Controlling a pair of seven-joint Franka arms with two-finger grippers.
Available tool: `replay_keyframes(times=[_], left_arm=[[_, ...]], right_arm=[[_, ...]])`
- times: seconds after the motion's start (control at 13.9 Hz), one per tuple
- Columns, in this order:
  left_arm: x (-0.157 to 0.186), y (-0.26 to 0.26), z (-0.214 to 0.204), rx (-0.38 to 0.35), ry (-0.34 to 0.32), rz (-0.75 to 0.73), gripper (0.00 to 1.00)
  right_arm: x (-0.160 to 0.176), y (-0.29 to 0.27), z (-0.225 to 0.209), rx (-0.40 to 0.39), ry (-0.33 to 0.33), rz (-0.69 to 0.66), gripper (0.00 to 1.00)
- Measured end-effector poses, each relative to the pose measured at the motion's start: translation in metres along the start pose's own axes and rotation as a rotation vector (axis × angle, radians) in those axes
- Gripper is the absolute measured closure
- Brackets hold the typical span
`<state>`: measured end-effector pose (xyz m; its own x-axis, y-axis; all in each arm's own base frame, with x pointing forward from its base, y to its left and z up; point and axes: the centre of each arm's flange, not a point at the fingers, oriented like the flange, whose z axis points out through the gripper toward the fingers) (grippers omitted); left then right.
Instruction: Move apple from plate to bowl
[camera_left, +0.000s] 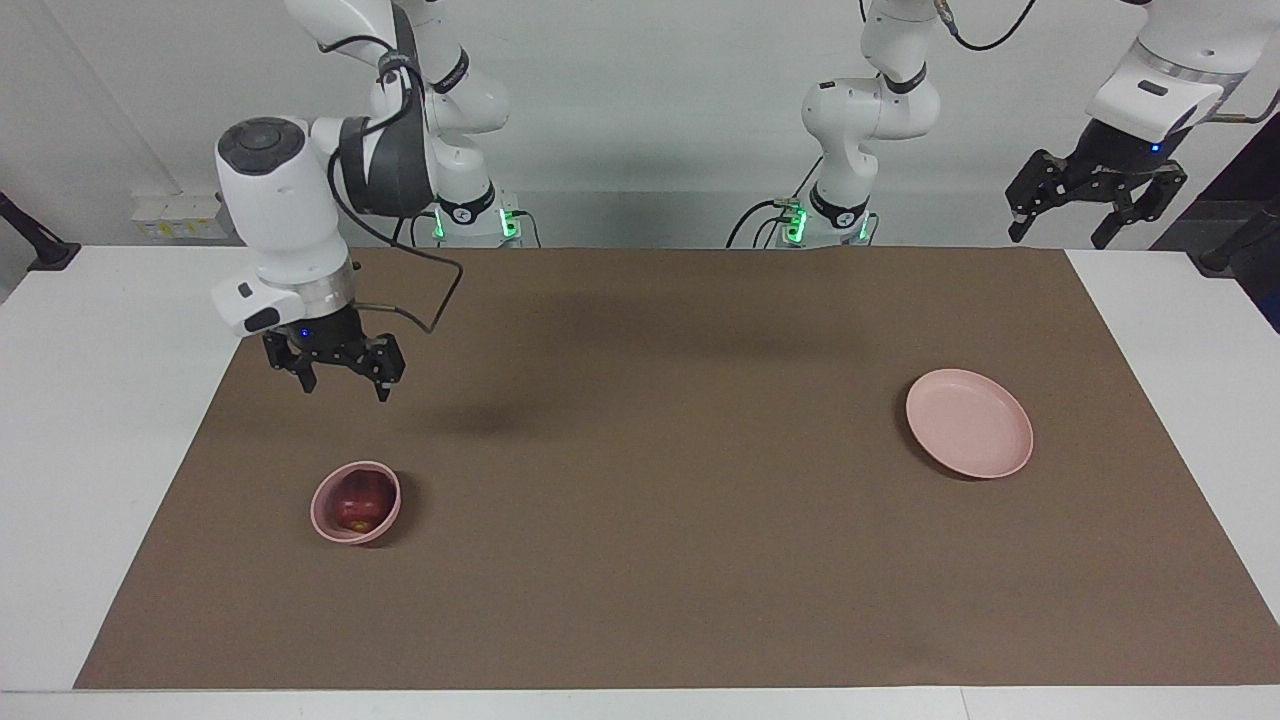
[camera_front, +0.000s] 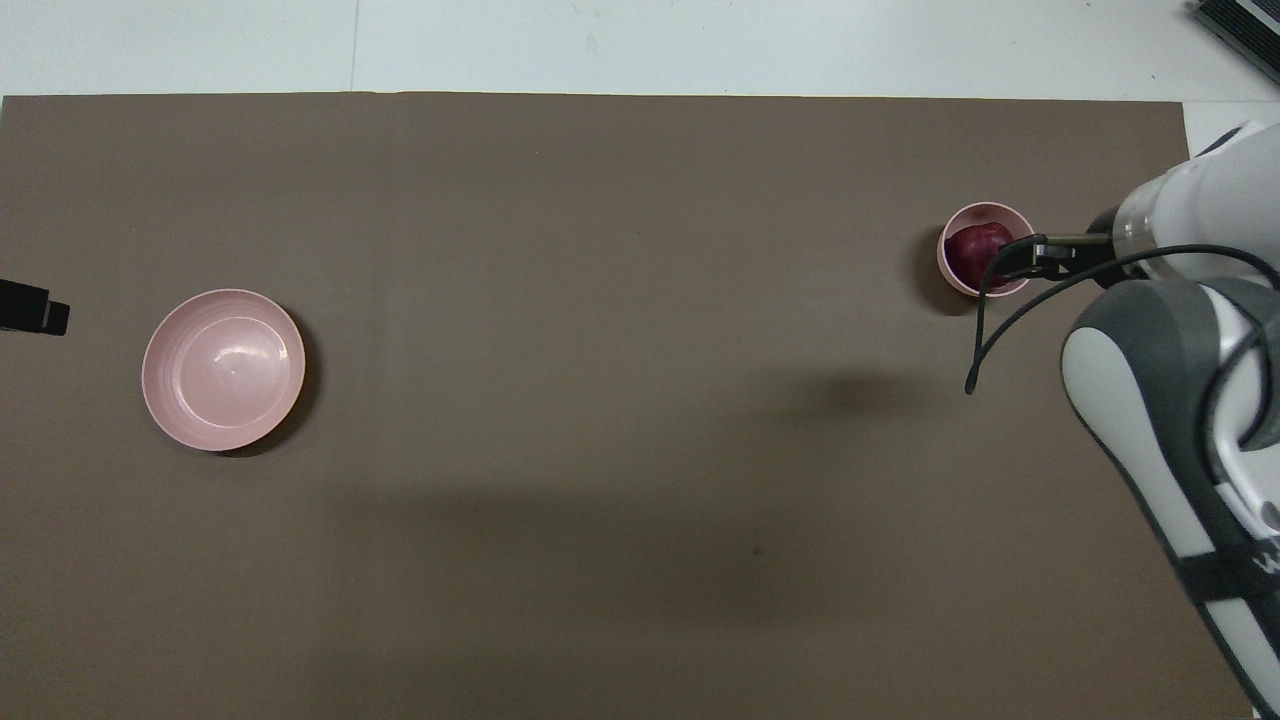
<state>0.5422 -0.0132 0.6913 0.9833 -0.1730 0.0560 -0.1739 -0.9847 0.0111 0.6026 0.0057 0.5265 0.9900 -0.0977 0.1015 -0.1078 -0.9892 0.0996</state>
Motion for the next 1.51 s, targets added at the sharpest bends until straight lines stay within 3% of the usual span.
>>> replay_keyframes(times=[0.43,0.72,1.51], left_arm=[[0.000,0.000,0.000,0.000,0.000,0.001,0.00],[0.000,0.001,0.000,0.000,-0.002,0.002,0.00],[0.000,0.002,0.000,0.000,0.000,0.003,0.00]], right_arm=[[-0.048,0.019,-0.082,0.033,-0.133,0.013,0.00],[-0.060,0.031,-0.120,0.039,-0.172,0.031,0.00],[-0.057,0.030,-0.118,0.048,-0.174,0.031,0.00]])
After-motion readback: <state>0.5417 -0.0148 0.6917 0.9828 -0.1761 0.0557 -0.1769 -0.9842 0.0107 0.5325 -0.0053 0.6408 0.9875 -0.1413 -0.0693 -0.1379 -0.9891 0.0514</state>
